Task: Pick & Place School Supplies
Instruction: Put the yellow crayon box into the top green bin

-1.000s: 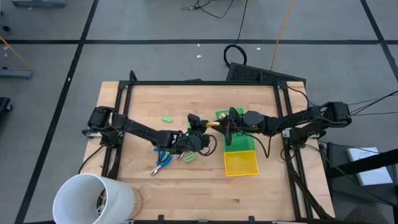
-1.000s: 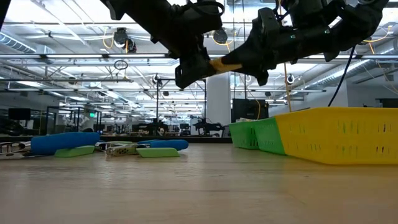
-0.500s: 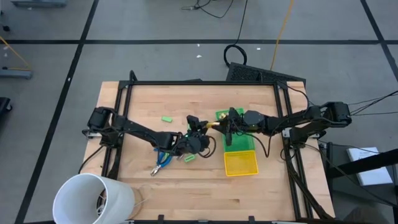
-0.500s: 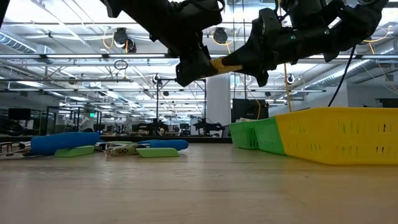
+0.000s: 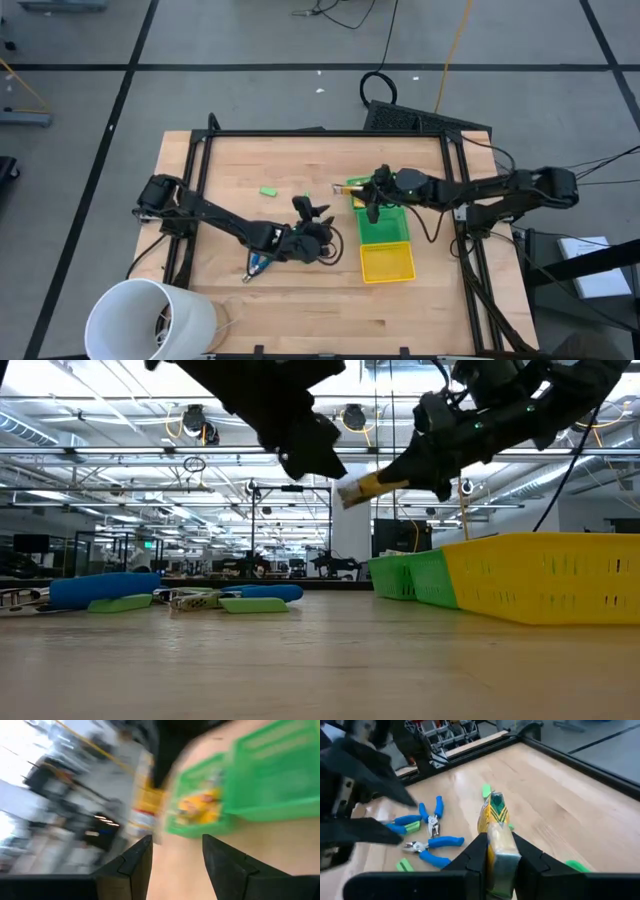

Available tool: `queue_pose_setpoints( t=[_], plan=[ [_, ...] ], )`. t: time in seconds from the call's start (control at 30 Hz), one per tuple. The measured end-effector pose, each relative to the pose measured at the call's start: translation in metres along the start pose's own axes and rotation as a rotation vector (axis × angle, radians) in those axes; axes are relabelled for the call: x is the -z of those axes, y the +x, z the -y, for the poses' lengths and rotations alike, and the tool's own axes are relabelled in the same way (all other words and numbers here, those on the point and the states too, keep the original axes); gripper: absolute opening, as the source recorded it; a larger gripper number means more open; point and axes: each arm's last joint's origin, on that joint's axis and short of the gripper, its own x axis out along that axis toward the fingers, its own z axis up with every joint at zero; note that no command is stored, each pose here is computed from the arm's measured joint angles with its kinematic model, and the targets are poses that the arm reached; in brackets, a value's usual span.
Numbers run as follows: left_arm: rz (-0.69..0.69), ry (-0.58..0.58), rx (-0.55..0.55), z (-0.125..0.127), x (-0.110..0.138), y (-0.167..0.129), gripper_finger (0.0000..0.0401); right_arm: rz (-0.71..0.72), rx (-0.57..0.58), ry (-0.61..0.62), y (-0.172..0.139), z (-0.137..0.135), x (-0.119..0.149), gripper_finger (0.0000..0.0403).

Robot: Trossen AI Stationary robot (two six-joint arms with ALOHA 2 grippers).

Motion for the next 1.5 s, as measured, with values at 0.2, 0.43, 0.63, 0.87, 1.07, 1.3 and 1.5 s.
queue_pose_setpoints(
  t=[0.2,0.43,0.63,0.87,1.07,1.3,1.5],
  plan=[
    [0.027,-0.280,0.246,-0.027,0.017,0.003,0.0180,-0.074,0.187,-0.041,-0.022,0.006,0.000,0.0050],
    [0.327,-0.595,0.267,-0.063,0.063,-0.014,0.0180,-0.057,0.244,-0.073,-0.037,0.011,0.011,0.0049],
    [0.460,-0.811,0.235,-0.081,0.102,-0.031,0.0219,-0.024,0.241,-0.082,-0.049,0.024,0.046,0.0049],
    [0.472,-0.839,0.246,-0.084,0.111,-0.036,0.0254,0.143,0.214,-0.148,-0.060,0.035,0.070,0.0049],
    [0.475,-0.837,0.247,-0.084,0.110,-0.036,0.0258,0.123,0.233,-0.158,-0.063,0.042,0.083,0.0049],
    [0.481,-0.847,0.248,-0.084,0.109,-0.037,0.0252,0.097,0.248,-0.161,-0.062,0.043,0.086,0.0050],
    [0.478,-0.864,0.254,-0.084,0.109,-0.037,0.0264,0.110,0.317,-0.140,-0.061,0.045,0.086,0.0058]
  ],
)
